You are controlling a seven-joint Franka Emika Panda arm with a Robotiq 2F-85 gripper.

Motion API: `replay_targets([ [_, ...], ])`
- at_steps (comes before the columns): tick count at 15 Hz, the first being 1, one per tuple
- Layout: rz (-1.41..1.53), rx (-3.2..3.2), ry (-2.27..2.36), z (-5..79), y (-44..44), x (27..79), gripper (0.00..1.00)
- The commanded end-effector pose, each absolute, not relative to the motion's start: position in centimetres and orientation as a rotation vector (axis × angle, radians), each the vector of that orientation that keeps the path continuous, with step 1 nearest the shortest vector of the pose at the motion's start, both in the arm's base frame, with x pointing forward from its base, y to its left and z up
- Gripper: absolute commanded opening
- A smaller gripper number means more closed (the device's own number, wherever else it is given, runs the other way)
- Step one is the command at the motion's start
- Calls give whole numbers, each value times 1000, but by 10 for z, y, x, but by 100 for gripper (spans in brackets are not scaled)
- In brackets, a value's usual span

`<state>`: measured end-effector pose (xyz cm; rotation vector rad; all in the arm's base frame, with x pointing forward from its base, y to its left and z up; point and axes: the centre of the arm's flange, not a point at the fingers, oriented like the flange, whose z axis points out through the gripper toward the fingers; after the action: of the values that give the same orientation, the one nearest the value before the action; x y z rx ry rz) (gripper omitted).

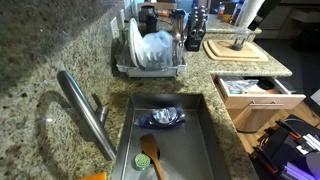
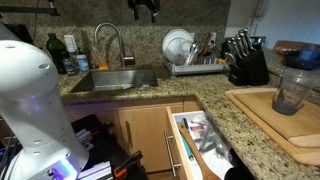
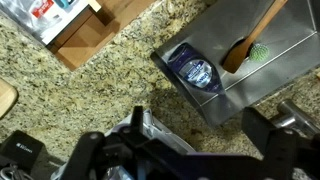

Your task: Close the open drawer on the right

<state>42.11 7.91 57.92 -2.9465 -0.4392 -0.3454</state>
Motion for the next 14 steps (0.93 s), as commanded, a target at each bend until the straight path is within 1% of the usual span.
replay_targets([
  [1,-345,-2947,-439,579,79,421,100],
  [5,-345,-2947,-439,579,79,421,100],
  [6,-232,-2947,-335,562,83,438,100],
  [7,-131,-2986,-307,521,79,448,100],
  [8,-96,-3025,-260,495,72,448,100],
  [12,238,-3068,-72,392,26,434,100],
  [14,435,-3068,3,341,0,415,100],
])
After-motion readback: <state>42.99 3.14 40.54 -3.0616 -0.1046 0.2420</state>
